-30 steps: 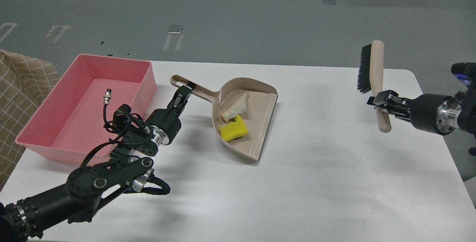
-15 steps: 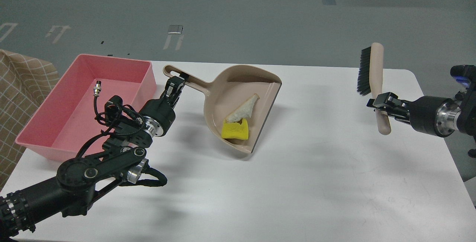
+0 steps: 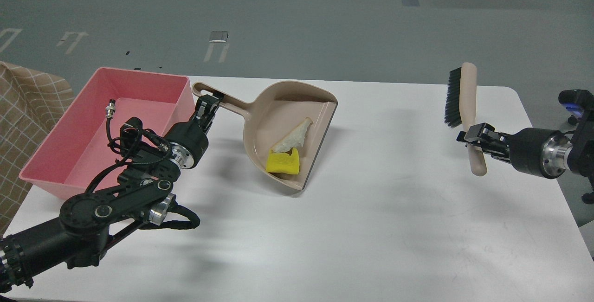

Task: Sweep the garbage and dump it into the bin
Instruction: 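Lift the dustpan with the left gripper and carry it over the pink bin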

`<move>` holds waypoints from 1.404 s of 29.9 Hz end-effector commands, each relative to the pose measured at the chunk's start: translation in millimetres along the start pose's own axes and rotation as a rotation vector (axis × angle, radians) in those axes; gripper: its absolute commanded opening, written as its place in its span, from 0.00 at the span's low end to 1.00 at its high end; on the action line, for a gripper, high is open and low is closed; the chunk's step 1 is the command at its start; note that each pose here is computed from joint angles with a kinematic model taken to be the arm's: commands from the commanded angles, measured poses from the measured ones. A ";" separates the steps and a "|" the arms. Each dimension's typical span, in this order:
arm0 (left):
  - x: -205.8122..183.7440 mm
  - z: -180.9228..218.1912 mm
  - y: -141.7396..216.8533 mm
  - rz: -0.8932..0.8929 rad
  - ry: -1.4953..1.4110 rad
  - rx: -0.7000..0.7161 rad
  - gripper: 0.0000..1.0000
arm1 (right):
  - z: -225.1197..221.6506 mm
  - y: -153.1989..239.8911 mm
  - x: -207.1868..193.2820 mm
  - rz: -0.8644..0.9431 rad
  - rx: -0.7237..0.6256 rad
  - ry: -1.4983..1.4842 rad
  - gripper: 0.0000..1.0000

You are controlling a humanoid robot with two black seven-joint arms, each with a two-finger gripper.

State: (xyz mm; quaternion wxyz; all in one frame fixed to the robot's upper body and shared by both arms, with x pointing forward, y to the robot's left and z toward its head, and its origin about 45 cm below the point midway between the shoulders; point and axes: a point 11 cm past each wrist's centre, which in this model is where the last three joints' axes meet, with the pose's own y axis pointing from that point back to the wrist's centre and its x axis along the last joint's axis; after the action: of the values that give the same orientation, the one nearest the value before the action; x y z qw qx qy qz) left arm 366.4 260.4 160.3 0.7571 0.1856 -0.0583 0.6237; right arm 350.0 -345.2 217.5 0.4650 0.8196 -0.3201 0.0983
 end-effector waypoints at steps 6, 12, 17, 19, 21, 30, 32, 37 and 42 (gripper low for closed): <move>23.2 -1.0 -1.2 0.040 0.005 0.042 0.14 | 8.6 -2.6 -11.2 -0.023 -0.014 -0.016 0.00; 38.2 3.8 -3.8 0.064 -0.004 0.063 0.13 | 11.2 -3.1 -13.5 -0.028 -0.019 -0.020 0.00; 47.7 10.8 -6.8 0.079 -0.006 0.060 0.13 | 13.9 -3.3 -16.1 -0.032 -0.024 -0.024 0.00; 52.2 10.6 -6.5 0.087 -0.002 0.069 0.13 | 15.3 -3.5 -17.6 -0.035 -0.026 -0.026 0.00; 56.0 11.2 -6.3 0.094 -0.001 0.071 0.13 | 15.5 -3.6 -18.0 -0.037 -0.027 -0.026 0.00; 76.4 21.8 -7.8 0.129 0.027 0.085 0.13 | 17.3 -3.7 -19.6 -0.039 -0.030 -0.028 0.00; 79.1 23.5 -8.4 0.135 0.040 0.087 0.13 | 17.9 -3.9 -20.6 -0.041 -0.032 -0.029 0.00; 85.3 27.3 -9.7 0.147 0.054 0.097 0.14 | 18.4 -3.9 -20.4 -0.041 -0.033 -0.030 0.00; 98.7 32.8 -9.9 0.173 0.088 0.105 0.14 | 21.1 -4.3 -21.1 -0.041 -0.039 -0.036 0.00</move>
State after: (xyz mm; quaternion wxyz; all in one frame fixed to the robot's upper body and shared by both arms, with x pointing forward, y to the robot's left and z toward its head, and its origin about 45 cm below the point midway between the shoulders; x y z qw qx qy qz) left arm 400.2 330.4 215.0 0.6982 0.1955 -0.0160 0.6885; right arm 334.0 -349.8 195.0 0.4751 0.8198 -0.3118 0.0709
